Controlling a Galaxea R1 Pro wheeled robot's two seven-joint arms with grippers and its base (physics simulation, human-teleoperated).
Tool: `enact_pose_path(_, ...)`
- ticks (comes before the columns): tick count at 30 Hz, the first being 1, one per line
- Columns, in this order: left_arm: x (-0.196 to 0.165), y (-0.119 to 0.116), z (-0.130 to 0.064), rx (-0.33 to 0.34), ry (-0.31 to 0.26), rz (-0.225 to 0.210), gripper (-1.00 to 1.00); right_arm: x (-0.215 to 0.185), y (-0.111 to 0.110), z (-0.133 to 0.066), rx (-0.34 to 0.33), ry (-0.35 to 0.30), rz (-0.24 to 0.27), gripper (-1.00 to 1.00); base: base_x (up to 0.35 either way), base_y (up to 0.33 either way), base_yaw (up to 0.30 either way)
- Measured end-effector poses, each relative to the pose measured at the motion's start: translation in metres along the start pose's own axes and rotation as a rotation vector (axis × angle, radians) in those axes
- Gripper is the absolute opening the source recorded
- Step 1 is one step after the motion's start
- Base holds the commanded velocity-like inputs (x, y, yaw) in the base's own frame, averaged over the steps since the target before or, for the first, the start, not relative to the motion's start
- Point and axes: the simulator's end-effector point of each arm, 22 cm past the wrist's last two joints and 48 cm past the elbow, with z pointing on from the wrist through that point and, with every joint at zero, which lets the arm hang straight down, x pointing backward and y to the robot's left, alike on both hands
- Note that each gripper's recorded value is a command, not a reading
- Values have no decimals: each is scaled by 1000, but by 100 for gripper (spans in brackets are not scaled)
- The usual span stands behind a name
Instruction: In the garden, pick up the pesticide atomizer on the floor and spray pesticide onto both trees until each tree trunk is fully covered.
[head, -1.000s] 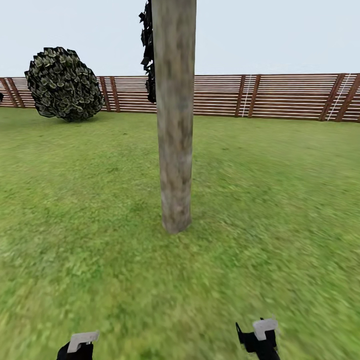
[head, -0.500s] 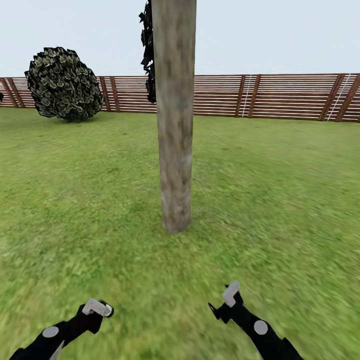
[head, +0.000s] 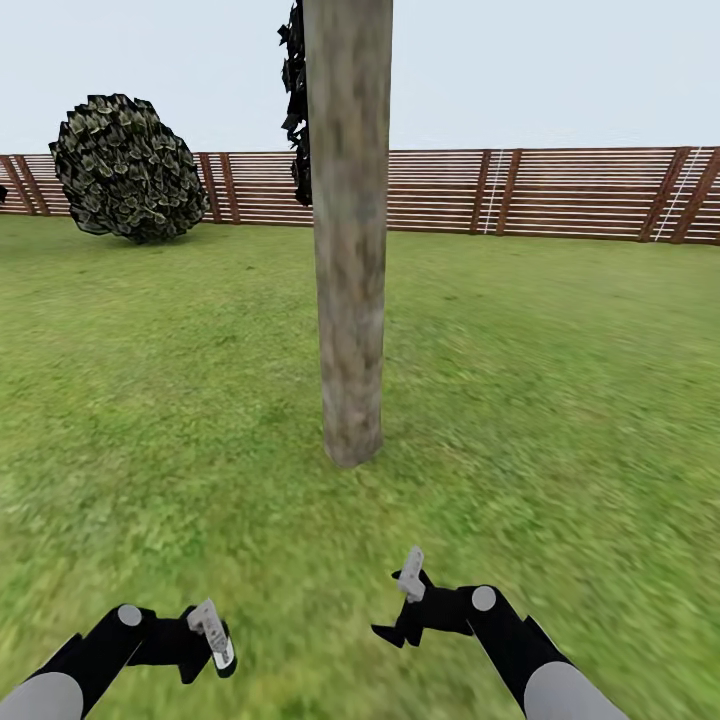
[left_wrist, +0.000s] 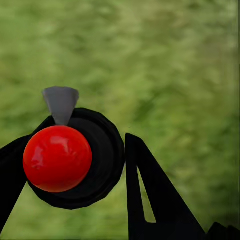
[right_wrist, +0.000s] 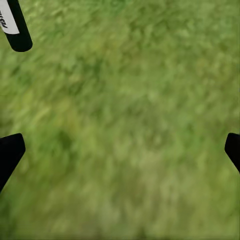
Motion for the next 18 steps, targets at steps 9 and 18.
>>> enact_pose_path(9, -24, -24, 17, 51, 6, 131, -100, -5, 26, 13, -70, 31, -86, -100, 0, 0, 0)
enact_pose_path(18, -39, -38, 26, 73, -11, 157, -100, -25, 25, 16, -69, 13, -150, -100, 0, 0, 0)
